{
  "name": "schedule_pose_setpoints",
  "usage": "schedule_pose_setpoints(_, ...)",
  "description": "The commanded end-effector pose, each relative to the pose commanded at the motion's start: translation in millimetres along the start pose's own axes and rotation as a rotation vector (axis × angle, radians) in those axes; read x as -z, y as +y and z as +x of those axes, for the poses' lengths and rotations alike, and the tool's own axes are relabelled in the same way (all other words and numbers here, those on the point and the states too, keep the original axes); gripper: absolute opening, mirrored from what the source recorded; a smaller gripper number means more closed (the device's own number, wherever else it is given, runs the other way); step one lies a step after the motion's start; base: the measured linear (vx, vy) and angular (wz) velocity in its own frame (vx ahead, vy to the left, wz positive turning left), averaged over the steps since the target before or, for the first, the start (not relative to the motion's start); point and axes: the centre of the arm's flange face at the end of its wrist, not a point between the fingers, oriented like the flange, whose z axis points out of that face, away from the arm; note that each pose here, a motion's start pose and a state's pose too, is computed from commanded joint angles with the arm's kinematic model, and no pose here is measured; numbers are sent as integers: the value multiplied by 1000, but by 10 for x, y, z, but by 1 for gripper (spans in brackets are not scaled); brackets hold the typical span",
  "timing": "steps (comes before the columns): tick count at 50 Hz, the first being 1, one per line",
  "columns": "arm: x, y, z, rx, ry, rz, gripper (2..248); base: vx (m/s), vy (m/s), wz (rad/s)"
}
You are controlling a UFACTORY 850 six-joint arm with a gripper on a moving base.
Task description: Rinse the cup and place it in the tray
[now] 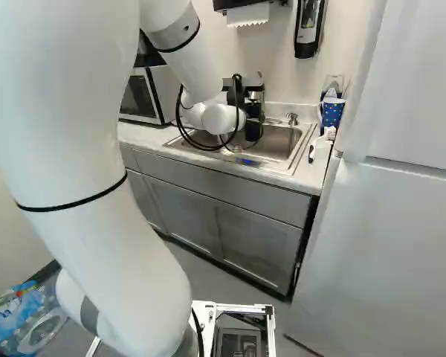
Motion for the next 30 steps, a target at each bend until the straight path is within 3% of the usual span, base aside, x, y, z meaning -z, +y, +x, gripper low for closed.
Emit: schedule_pose_setpoints(30, 0, 0, 0, 0, 0, 0, 122, 0, 0, 0)
